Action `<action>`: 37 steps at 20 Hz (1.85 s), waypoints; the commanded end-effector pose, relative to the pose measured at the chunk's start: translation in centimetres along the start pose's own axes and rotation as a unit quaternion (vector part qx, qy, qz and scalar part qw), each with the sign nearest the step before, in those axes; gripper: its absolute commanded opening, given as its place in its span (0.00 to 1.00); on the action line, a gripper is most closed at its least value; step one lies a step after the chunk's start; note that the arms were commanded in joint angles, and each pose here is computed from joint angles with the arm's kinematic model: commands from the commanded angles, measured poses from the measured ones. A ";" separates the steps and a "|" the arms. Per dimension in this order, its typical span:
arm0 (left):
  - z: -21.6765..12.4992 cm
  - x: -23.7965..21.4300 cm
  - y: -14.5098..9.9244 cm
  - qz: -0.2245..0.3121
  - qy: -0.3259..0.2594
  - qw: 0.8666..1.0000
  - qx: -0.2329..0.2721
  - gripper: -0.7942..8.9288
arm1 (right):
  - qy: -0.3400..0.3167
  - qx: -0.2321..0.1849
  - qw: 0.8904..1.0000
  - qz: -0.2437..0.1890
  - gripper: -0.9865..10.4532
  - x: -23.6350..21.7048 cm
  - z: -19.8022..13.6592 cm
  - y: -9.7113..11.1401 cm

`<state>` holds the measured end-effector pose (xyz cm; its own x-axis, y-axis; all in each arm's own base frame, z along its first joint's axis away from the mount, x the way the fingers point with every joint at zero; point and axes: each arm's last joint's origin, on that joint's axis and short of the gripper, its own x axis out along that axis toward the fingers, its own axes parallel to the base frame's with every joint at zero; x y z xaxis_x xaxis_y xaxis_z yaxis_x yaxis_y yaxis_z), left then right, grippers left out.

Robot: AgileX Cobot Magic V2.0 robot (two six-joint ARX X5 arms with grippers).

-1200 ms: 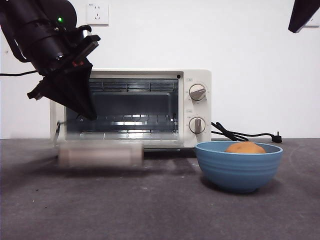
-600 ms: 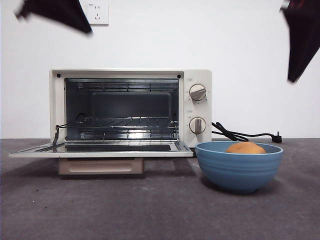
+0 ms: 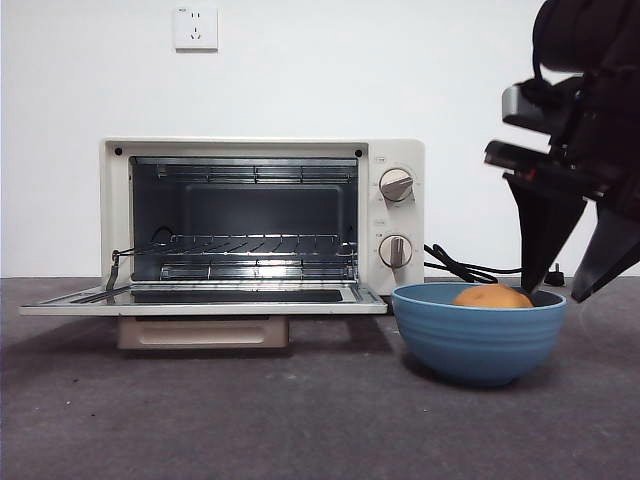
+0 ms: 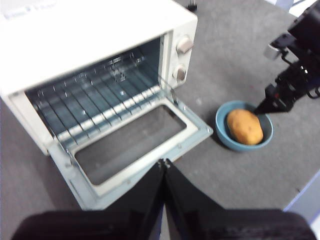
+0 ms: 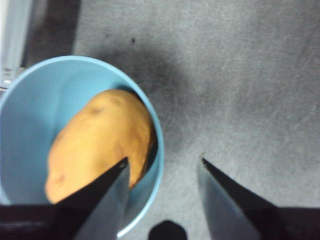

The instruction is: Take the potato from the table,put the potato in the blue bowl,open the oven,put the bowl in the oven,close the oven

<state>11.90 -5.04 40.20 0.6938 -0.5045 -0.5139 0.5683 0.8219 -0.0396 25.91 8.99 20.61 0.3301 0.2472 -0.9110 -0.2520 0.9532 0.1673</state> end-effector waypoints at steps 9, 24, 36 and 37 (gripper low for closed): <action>-0.2 0.1 0.0 -0.001 0.013 1.000 -0.015 0.07 | 0.018 -0.003 1.000 -0.001 0.07 2.5 0.2 -0.3; -0.2 0.2 0.0 0.000 0.014 1.000 -0.008 0.07 | -0.175 -0.046 0.979 0.088 0.07 -4.4 4.1 8.7; -0.4 0.2 0.0 -0.002 0.026 1.000 -0.011 0.07 | -0.192 0.013 0.980 0.056 0.07 1.8 12.3 11.5; -0.5 0.2 0.0 -0.002 0.027 1.000 -0.012 0.07 | -0.197 0.021 0.978 0.059 0.07 2.2 12.7 11.5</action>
<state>11.84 -5.01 39.73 0.6661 -0.4925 -0.5601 0.5570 0.8279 -0.0655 35.05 22.65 25.36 0.6228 0.3984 -0.6733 -0.2925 0.9168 0.2718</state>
